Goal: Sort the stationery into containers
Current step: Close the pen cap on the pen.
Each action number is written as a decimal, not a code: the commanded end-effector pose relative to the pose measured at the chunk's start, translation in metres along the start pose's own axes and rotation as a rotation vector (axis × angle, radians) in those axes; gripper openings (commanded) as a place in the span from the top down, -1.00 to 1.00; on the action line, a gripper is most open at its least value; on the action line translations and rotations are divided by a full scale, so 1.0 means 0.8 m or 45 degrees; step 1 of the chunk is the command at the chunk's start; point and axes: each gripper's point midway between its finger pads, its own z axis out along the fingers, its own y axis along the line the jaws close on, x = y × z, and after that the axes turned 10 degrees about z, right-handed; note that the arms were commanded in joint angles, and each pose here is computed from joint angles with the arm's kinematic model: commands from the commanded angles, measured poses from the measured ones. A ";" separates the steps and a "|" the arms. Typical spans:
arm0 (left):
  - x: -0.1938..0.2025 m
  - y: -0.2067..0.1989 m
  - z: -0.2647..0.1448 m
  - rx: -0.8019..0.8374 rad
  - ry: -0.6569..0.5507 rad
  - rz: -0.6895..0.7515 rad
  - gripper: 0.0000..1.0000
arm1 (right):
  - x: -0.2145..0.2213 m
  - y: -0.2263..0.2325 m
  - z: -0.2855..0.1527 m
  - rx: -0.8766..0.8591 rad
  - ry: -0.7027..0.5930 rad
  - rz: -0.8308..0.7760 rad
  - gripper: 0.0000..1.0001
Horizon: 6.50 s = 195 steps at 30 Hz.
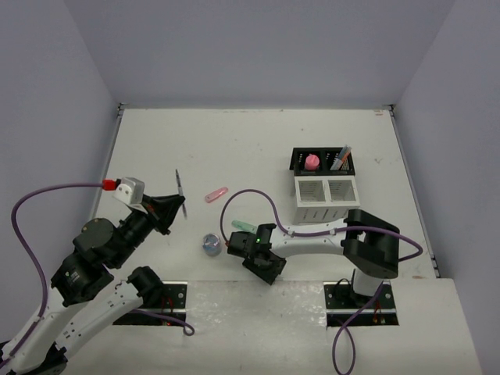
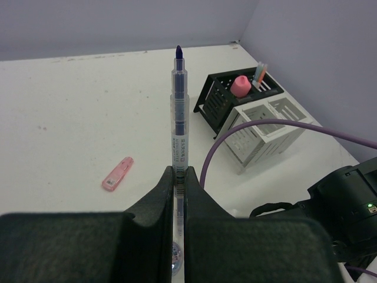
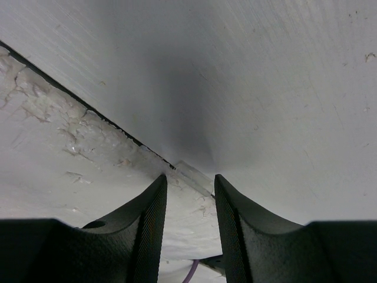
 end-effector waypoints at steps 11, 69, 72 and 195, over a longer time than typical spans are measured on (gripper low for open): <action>0.001 -0.004 0.006 0.026 0.006 0.042 1.00 | -0.008 -0.010 -0.008 0.021 -0.057 0.014 0.19; -0.007 -0.040 0.033 0.167 -0.043 -0.132 1.00 | -0.135 -0.113 -0.225 -0.042 -1.129 0.794 1.00; -0.019 -0.064 0.045 0.280 -0.128 -0.231 1.00 | -0.152 -0.098 -0.322 -0.430 -1.516 0.840 1.00; -0.009 -0.186 0.052 0.966 -0.144 -0.112 1.00 | -0.139 -0.022 -0.408 -0.841 -1.677 0.292 1.00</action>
